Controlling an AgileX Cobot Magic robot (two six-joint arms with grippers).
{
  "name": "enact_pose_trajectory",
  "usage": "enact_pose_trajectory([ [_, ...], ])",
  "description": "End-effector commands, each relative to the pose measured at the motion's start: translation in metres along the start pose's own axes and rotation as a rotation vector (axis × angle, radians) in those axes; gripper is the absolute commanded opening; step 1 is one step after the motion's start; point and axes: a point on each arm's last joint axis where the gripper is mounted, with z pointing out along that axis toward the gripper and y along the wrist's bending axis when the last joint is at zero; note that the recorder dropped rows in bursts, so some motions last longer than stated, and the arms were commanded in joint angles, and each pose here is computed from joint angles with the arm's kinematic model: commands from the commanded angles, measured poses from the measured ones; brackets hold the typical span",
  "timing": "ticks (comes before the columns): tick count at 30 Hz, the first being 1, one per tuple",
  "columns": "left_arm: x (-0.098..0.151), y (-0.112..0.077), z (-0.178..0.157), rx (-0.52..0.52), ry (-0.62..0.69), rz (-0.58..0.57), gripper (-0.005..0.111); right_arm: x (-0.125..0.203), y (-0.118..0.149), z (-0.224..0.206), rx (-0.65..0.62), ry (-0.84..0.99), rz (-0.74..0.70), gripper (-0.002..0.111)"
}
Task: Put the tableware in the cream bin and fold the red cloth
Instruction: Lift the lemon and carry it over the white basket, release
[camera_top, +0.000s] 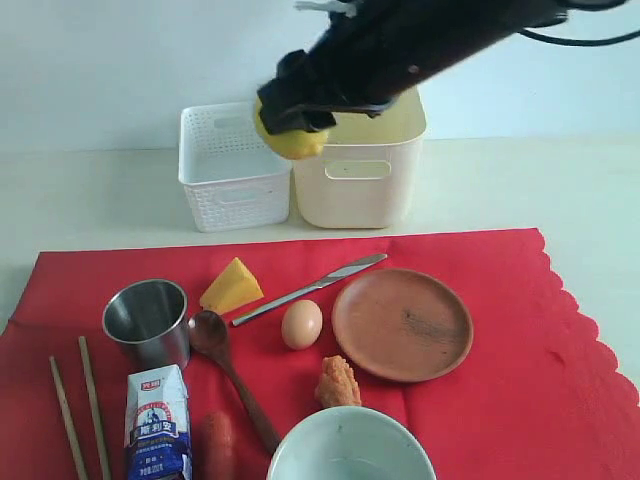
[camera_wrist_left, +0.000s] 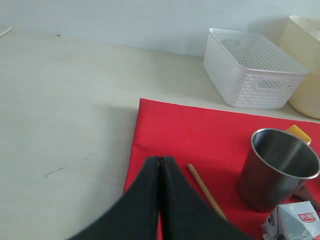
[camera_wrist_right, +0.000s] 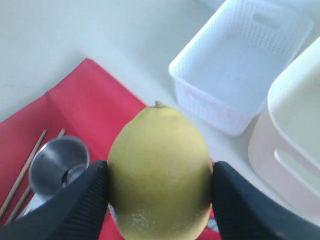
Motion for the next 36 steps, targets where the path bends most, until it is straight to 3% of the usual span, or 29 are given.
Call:
enact_pose_trajectory([
  [1, 0.0, 0.0, 0.0, 0.003, -0.01, -0.013, 0.0, -0.028, -0.016, 0.047, 0.025, -0.069, -0.003, 0.0],
  [6, 0.0, 0.0, 0.0, 0.003, -0.01, -0.013, 0.0, -0.036, -0.033, 0.105, 0.053, -0.109, 0.006, 0.0],
  [13, 0.0, 0.0, 0.0, 0.003, -0.01, -0.013, 0.0, -0.032, -0.03, 0.202, 0.119, -0.278, -0.001, 0.0],
  [23, 0.0, 0.0, 0.0, 0.003, -0.01, -0.013, 0.0, -0.021, -0.027, 0.231, 0.214, -0.416, -0.031, 0.001],
  [28, 0.0, 0.0, 0.0, 0.003, -0.01, -0.013, 0.0, -0.02, -0.027, 0.232, 0.214, -0.402, -0.062, 0.021],
  [33, 0.0, 0.0, 0.0, 0.003, -0.01, -0.013, 0.0, -0.02, -0.027, 0.232, 0.215, -0.402, -0.066, 0.054],
  [36, 0.0, 0.0, 0.0, 0.003, -0.01, -0.013, 0.0, -0.02, -0.027, 0.232, 0.215, -0.402, -0.066, 0.067],
])
